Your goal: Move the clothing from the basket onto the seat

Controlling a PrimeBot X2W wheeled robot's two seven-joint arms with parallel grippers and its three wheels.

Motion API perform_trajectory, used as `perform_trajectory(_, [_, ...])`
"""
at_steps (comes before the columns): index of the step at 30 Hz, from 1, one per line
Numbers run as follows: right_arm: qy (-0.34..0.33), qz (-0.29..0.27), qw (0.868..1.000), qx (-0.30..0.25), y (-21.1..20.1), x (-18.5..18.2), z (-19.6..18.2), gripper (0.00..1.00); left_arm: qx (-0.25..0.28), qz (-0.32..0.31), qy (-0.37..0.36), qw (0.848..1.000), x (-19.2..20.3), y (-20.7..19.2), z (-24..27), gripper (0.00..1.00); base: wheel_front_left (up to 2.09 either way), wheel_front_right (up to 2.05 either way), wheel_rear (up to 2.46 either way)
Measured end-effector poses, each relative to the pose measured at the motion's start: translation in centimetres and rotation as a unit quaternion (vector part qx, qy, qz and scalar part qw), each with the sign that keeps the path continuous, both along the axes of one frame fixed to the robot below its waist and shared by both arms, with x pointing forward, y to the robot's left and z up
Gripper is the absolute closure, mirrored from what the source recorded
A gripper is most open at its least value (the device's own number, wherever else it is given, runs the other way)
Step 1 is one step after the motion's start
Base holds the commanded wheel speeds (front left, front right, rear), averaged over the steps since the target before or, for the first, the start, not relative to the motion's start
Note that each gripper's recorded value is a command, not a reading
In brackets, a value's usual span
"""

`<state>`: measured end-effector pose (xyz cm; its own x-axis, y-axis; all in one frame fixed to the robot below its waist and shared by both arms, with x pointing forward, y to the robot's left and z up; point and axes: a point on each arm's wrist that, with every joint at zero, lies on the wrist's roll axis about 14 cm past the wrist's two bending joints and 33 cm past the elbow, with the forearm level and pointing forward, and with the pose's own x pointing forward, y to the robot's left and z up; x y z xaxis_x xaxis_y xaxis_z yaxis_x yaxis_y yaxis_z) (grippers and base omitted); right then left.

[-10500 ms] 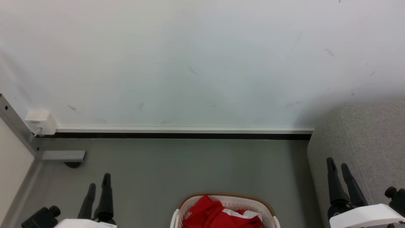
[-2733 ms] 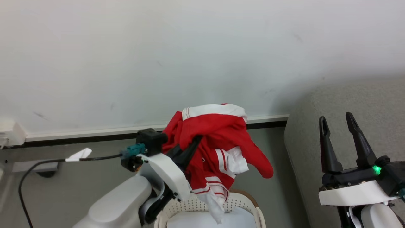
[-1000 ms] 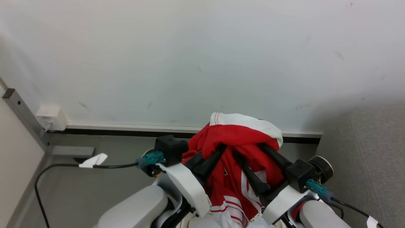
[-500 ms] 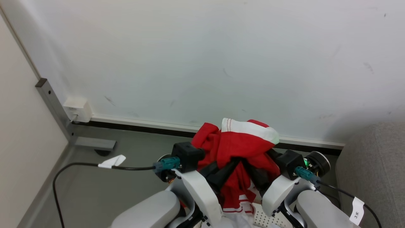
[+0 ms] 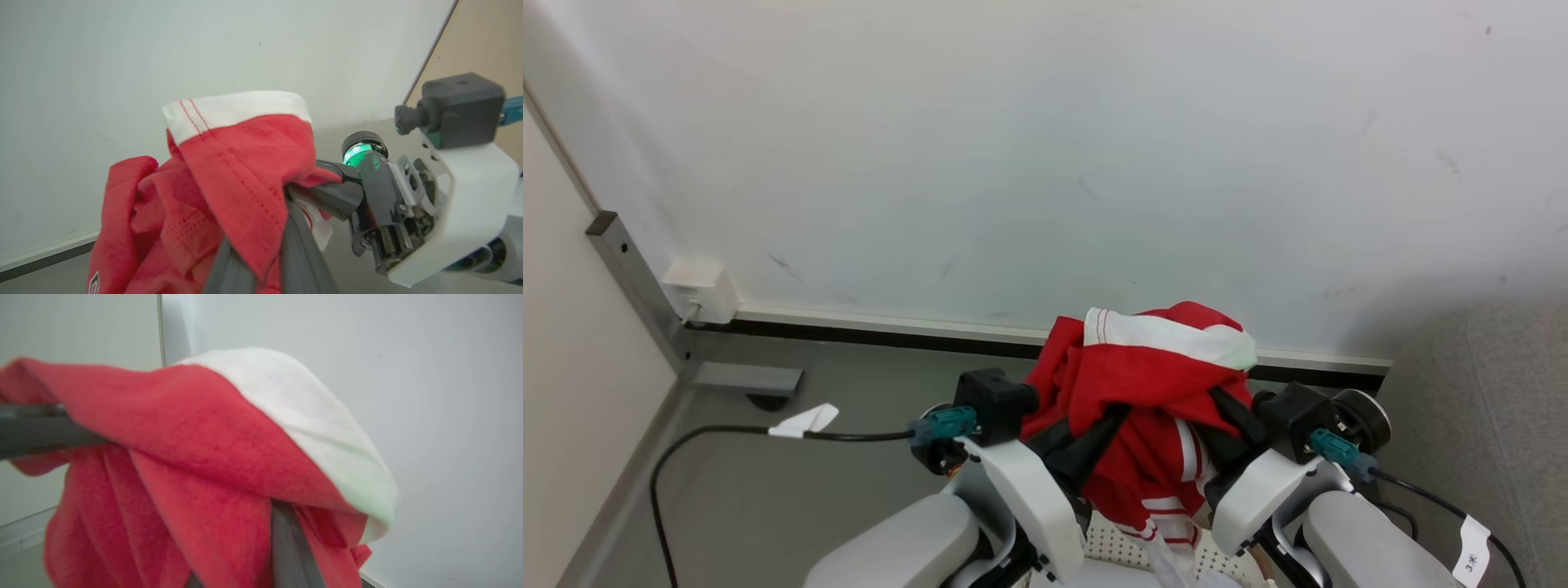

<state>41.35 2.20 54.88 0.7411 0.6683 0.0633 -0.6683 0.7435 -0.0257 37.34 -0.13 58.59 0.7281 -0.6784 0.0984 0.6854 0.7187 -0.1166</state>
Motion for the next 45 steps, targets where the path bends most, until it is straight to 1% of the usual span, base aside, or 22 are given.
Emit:
perform_trajectory(6, [0.004, -0.017, 1.000, 0.010, -1.7, -0.3, -0.3, 1.00, -0.005, -0.001, 0.011, 1.000, 0.2, -0.5, -0.5, 1.00, 0.00, 0.00, 0.00])
perform_trajectory(9, [0.002, -0.026, 1.000, 0.013, -2.6, -0.4, -0.4, 1.00, -0.005, -0.002, 0.016, 1.000, 0.3, -0.7, -0.9, 0.56, 0.00, 0.00, 0.00])
perform_trajectory(10, [0.003, -0.029, 0.999, 0.013, -2.9, -0.4, -0.4, 1.00, -0.004, -0.003, 0.018, 1.000, 0.4, -0.8, -1.0, 0.50, 0.00, 0.00, 0.00])
perform_trajectory(11, [0.003, -0.031, 0.999, 0.014, -3.1, -0.5, -0.5, 1.00, -0.003, -0.002, 0.020, 1.000, 0.5, -0.8, -1.2, 0.00, 0.00, 0.00, 0.00])
perform_trajectory(18, [0.015, -0.055, 0.998, 0.012, -5.8, -0.8, -1.5, 1.00, -0.002, -0.004, 0.034, 0.999, 1.0, -1.2, -2.3, 0.00, 0.00, 0.00, 0.00])
perform_trajectory(27, [0.006, -0.108, 0.994, 0.026, -10.2, -1.0, -1.0, 1.00, -0.007, -0.021, 0.044, 0.999, 0.8, -2.5, -3.0, 0.00, 0.00, 0.00, 0.00])
perform_trajectory(32, [-0.013, -0.139, 0.990, 0.031, -12.6, -1.3, 0.0, 1.00, -0.014, -0.035, 0.040, 0.998, 0.8, -3.7, -2.7, 0.00, 0.00, 0.00, 0.00])
perform_trajectory(38, [-0.041, -0.198, 0.979, 0.032, -17.0, -1.9, 1.4, 1.00, -0.018, -0.069, 0.030, 0.997, 0.3, -5.8, -2.3, 0.00, 0.00, 0.00, 0.00])
perform_trajectory(45, [-0.066, -0.267, 0.961, 0.029, -22.0, -3.4, 2.6, 1.00, -0.021, -0.119, 0.016, 0.993, -0.7, -8.9, -1.7, 0.00, 0.00, 0.00, 0.00])
